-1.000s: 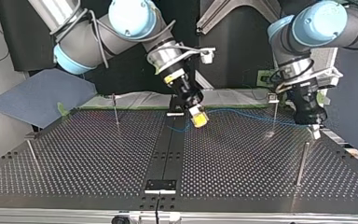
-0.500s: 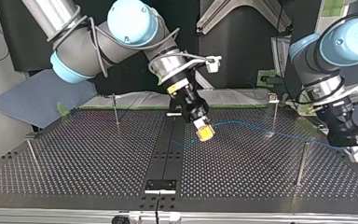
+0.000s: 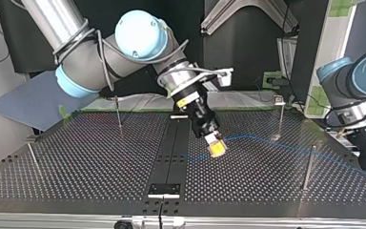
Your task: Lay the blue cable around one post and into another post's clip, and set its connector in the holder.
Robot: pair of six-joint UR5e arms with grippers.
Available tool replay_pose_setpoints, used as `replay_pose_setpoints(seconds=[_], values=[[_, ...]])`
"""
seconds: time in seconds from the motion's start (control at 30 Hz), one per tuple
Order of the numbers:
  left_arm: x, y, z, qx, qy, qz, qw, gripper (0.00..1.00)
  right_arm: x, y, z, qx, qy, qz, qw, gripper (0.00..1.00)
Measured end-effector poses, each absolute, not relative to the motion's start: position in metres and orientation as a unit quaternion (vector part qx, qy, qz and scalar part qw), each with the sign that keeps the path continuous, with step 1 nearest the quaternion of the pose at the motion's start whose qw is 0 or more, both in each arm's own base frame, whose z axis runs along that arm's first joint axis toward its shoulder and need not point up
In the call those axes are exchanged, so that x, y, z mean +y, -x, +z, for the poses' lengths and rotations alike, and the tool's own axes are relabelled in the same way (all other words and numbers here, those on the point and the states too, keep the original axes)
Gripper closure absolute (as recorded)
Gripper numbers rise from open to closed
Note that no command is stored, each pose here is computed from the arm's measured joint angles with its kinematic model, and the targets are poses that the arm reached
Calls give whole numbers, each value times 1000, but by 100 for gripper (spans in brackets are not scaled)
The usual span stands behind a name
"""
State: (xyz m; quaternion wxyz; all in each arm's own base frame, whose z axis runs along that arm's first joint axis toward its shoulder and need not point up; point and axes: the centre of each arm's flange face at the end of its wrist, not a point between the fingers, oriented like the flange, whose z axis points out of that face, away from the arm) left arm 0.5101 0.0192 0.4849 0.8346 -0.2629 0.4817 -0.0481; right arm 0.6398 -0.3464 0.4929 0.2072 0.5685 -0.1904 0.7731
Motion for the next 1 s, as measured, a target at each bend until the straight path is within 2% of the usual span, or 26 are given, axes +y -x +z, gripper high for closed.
replay_pose_setpoints(seconds=[0.43, 1.0], values=[[22, -551, 484, 498, 232, -64, 833, 100, -355, -653, 504, -184, -559, 781, 208, 100], [24, -563, 457, 522, 238, -57, 817, 100, -372, -661, 474, -199, -571, 768, 210, 100]])
